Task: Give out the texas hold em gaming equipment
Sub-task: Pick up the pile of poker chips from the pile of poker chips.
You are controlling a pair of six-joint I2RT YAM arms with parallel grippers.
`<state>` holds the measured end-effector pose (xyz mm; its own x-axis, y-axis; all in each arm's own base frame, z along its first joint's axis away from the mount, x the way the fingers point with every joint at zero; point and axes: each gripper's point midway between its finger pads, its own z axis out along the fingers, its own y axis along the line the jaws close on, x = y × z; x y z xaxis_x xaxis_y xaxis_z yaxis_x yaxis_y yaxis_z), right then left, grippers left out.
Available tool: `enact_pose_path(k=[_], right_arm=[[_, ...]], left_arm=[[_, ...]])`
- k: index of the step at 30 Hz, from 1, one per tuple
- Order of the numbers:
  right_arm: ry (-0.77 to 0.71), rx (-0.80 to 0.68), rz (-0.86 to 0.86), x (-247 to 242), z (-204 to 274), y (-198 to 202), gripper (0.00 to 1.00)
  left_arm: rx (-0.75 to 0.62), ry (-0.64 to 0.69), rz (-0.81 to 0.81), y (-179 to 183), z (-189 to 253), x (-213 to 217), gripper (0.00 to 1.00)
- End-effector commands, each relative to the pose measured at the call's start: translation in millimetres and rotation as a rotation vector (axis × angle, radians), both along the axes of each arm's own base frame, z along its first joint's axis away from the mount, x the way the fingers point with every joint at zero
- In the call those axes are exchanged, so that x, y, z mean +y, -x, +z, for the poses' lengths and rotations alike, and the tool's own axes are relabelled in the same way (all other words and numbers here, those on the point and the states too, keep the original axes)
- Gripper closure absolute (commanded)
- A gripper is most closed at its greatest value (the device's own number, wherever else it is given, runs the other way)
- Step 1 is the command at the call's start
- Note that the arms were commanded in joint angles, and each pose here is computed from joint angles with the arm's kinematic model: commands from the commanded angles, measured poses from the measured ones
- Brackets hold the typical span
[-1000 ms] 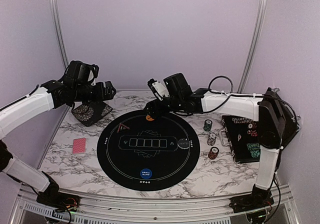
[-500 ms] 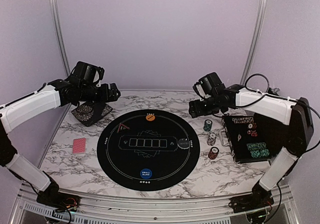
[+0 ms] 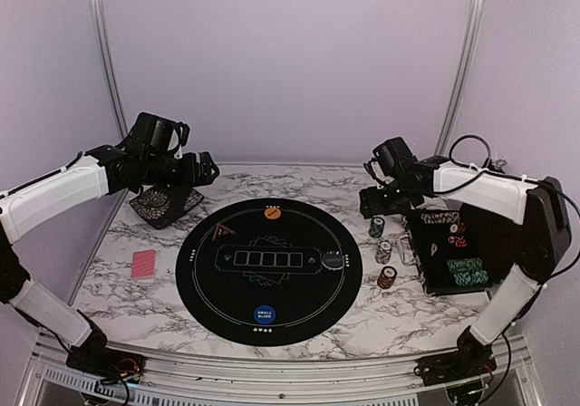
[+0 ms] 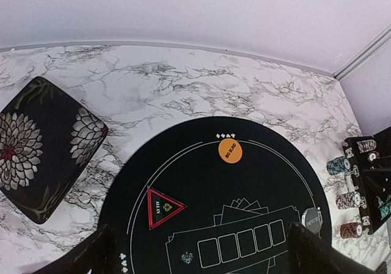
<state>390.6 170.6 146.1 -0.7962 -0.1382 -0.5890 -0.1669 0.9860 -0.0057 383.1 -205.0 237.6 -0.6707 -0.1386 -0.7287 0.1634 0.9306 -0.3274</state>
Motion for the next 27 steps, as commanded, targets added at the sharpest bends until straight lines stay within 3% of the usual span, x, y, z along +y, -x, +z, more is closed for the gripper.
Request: enact_pose_path(k=[1, 12, 17, 27], right_arm=[[-0.008, 0.048, -0.026, -16, -3, 32, 0.25], [-0.072, 0.202, -0.023, -17, -34, 112, 0.27], [-0.054, 0.237, -0.030, -18, -48, 124, 0.34], [-0.039, 0.278, -0.045, -23, -70, 138, 0.36]], left_arm=[[-0.023, 0.019, -0.013, 4, 8, 1, 0.01], [-0.018, 0.016, -0.015, 1, 5, -1, 0.01], [-0.012, 0.023, -0.035, -1, 5, -6, 0.01], [-0.007, 0.013, -0.029, -1, 1, -4, 0.01]])
